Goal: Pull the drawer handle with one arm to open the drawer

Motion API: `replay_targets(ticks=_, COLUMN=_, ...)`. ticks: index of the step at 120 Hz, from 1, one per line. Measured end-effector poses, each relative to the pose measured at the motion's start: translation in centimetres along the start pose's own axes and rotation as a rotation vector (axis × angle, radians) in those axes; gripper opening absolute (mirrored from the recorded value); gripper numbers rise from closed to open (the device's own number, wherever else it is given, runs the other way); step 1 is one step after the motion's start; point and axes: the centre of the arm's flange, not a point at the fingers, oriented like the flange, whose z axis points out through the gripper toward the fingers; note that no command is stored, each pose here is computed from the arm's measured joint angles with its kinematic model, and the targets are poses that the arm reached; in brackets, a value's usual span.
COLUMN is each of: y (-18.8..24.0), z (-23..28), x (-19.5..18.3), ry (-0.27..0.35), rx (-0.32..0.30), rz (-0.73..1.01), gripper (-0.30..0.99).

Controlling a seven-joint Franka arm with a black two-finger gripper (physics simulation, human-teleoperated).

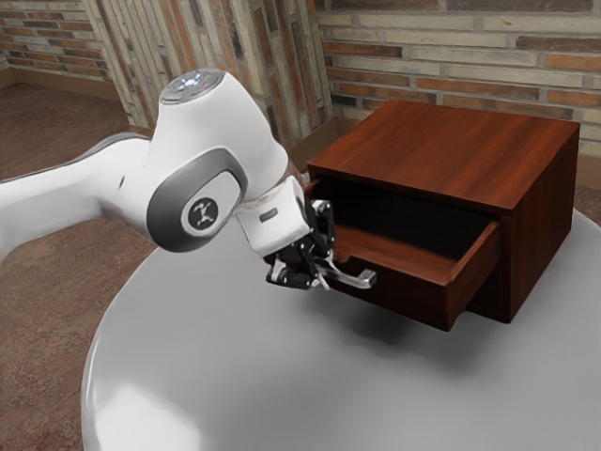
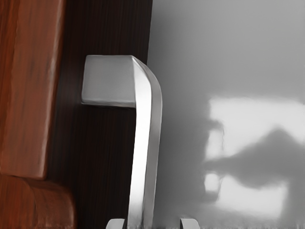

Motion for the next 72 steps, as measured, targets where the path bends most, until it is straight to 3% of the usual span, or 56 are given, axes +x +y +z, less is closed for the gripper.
replay_targets(ticks=72, y=2.6, z=-1.4, x=1.6, ry=0.004, rx=0.013, rz=0.013, gripper=0.05)
